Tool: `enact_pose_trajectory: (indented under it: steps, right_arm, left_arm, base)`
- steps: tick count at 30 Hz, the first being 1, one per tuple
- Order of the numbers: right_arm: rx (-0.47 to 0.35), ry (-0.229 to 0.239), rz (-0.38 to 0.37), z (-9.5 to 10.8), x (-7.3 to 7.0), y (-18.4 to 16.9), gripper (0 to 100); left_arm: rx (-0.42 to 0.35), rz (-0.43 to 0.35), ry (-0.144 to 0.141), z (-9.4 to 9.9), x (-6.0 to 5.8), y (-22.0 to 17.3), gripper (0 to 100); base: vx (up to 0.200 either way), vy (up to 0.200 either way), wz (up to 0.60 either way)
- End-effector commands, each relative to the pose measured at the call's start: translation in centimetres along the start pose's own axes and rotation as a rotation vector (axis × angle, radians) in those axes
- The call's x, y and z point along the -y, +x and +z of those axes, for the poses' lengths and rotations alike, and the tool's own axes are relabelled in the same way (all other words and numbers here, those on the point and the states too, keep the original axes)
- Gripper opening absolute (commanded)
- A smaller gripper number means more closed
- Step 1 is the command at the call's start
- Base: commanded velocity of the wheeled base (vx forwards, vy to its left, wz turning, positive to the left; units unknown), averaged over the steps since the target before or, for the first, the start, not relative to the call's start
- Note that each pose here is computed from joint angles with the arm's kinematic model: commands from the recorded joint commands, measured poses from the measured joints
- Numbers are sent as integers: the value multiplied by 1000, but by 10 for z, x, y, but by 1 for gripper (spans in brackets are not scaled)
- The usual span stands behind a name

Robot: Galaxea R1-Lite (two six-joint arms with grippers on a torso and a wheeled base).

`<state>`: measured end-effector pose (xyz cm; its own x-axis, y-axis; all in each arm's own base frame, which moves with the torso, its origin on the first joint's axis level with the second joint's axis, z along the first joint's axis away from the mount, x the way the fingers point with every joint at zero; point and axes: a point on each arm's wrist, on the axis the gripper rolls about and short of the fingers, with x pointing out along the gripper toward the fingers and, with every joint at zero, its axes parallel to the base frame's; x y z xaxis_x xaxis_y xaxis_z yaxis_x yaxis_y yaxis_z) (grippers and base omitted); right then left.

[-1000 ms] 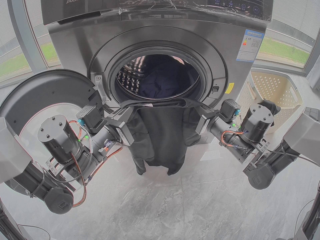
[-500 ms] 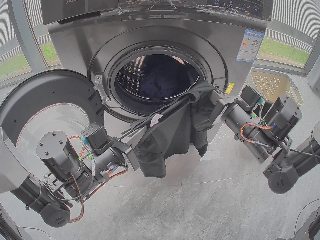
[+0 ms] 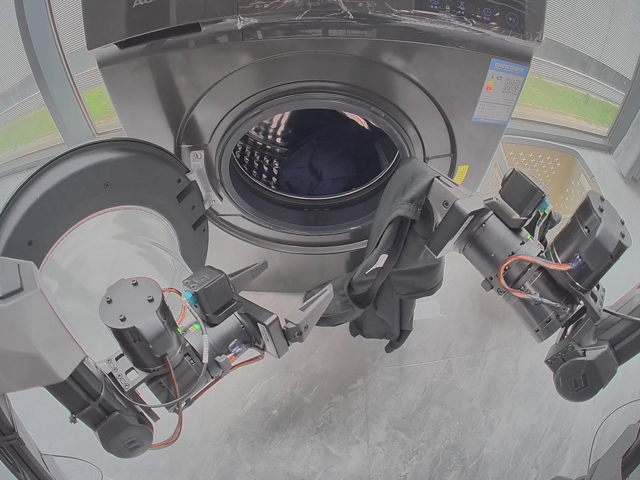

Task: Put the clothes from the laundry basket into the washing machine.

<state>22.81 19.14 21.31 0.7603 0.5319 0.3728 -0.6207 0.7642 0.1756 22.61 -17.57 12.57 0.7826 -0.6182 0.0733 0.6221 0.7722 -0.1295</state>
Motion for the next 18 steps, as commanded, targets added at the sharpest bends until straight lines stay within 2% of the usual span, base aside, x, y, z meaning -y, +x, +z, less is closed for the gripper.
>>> enact_pose_trajectory:
  steps: [1, 6, 12, 18]
  right_arm:
    - [-11, 2, 9, -7, -3, 6, 0]
    - [-13, -2, 5, -15, -1, 17, 0]
    - [7, -4, -2, -18, 1, 30, 0]
    - [19, -9, -1, -17, 1, 34, 0]
  left_arm:
    - [-63, 2, 1, -20, -2, 8, 100]
    - [-90, -7, 5, -30, -2, 14, 100]
    - [-158, -27, 7, -48, -3, 15, 100]
    - [-208, -13, 8, -65, -9, 20, 100]
  base:
    - [0, 0, 0]
    - [0, 0, 0]
    - [0, 0, 0]
    - [0, 0, 0]
